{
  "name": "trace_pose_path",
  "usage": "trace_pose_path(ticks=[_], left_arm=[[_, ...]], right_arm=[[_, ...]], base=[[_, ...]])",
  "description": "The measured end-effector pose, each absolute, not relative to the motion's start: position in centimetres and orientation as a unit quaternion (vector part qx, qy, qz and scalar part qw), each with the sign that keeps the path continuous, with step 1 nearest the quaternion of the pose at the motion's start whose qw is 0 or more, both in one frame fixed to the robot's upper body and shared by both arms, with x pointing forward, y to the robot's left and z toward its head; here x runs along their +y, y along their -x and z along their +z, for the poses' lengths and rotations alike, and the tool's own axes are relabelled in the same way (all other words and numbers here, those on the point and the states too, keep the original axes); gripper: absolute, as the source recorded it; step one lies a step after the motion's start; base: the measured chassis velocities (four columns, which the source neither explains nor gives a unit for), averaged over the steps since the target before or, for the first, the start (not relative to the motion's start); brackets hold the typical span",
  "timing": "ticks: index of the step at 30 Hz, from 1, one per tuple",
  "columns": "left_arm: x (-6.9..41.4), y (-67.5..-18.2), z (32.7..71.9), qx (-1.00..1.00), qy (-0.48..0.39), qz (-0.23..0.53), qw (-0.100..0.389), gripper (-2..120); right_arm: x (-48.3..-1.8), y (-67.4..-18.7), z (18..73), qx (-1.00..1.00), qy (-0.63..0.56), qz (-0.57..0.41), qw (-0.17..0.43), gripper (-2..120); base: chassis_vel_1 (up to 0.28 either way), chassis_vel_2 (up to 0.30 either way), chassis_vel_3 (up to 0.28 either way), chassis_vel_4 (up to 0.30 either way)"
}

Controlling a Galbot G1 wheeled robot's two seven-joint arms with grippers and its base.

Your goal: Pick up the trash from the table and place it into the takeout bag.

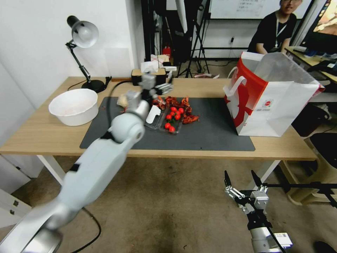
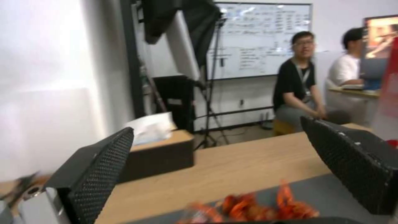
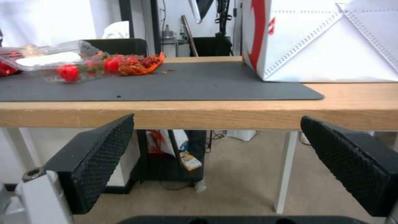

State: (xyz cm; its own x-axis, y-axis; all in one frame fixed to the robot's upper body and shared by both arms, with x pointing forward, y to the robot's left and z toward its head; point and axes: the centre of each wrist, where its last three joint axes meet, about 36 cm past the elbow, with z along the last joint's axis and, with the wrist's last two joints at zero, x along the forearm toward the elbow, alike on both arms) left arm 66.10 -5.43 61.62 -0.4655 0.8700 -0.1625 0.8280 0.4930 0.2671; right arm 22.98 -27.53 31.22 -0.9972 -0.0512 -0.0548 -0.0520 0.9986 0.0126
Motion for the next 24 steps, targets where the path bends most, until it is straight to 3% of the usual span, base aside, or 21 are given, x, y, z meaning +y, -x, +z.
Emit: trace_pose_path(ticks=[3, 6, 8, 11, 16, 24], left_arm=[[-5.2, -66.1, 61.5, 0.855, -0.495, 0.069, 0.137, 100], [-3.3, -66.2, 60.9, 0.879, -0.462, 0.014, 0.118, 100], [-0.3, -65.4, 59.0, 0.926, -0.363, -0.066, 0.080, 100], [2.1, -63.9, 57.8, 0.943, -0.312, -0.093, 0.075, 100], [8.0, -58.7, 56.0, 0.959, -0.251, -0.061, 0.114, 100], [17.0, -53.0, 52.2, 0.985, -0.158, -0.014, 0.068, 100]], right_arm=[[-27.5, -23.0, 31.2, 0.999, 0.026, 0.007, 0.027, 100], [-27.5, -22.7, 31.3, 0.999, 0.025, 0.008, 0.028, 100], [-27.3, -22.2, 31.8, 0.999, 0.026, 0.011, 0.032, 100], [-27.4, -22.1, 32.0, 0.999, 0.025, 0.011, 0.034, 100], [-27.0, -21.9, 32.2, 0.999, 0.024, 0.015, 0.036, 100], [-26.6, -21.5, 32.4, 0.999, 0.028, 0.015, 0.035, 100]], base=[[0.000, 0.000, 0.000, 0.000], [0.000, 0.000, 0.000, 0.000], [0.000, 0.000, 0.000, 0.000], [0.000, 0.000, 0.000, 0.000], [0.000, 0.000, 0.000, 0.000], [0.000, 0.000, 0.000, 0.000]])
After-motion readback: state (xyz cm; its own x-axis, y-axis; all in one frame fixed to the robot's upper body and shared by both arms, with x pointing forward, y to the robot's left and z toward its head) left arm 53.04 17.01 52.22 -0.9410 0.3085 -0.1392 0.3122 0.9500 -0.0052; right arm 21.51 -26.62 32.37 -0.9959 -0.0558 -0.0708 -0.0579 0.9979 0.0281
